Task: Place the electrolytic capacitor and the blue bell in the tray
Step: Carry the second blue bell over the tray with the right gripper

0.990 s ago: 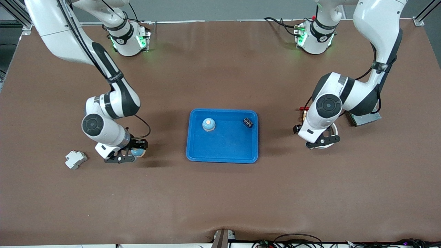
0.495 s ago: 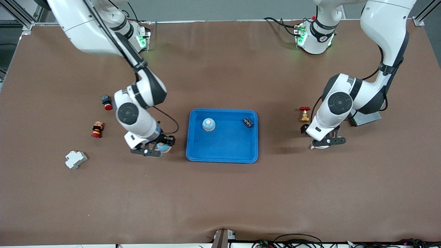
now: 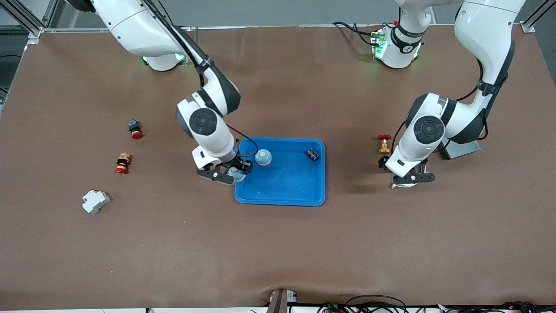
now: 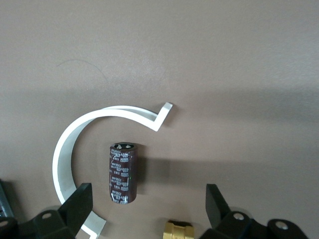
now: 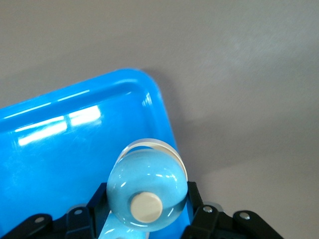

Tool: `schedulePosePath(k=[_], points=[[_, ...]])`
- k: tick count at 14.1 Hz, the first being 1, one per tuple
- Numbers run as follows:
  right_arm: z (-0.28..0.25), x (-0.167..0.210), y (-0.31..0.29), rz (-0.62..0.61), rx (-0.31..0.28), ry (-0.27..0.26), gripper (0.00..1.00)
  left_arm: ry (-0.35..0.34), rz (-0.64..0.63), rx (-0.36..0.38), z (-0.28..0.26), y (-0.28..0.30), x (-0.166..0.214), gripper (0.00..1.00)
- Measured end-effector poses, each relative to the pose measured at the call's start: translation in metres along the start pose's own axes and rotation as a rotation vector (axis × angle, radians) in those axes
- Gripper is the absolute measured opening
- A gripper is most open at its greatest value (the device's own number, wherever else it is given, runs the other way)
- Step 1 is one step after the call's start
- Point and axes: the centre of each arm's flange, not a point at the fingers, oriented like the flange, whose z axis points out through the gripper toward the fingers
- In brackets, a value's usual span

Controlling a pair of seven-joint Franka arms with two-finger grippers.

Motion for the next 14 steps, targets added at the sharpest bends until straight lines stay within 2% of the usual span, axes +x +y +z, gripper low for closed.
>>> schedulePosePath(k=[2,6,11,14], points=[[0.004,-0.01,-0.011,0.022,-0.004,0.004,0.66,-0.009,0.013,-0.007,0.009,-0.013,0.003,1.0],[0.023,-0.024,-0.035,0.064,-0.036,0.049,0.66,-0.009,-0.013,-0.035,0.025,-0.036,0.009,1.0],[0.047,-0.023,-0.053,0.089,-0.037,0.052,0.66,-0.042,-0.072,-0.09,0.038,-0.035,0.009,1.0],[0.059,-0.021,-0.058,0.092,-0.047,0.064,0.66,-0.049,-0.074,-0.093,0.041,-0.034,0.008,1.0]])
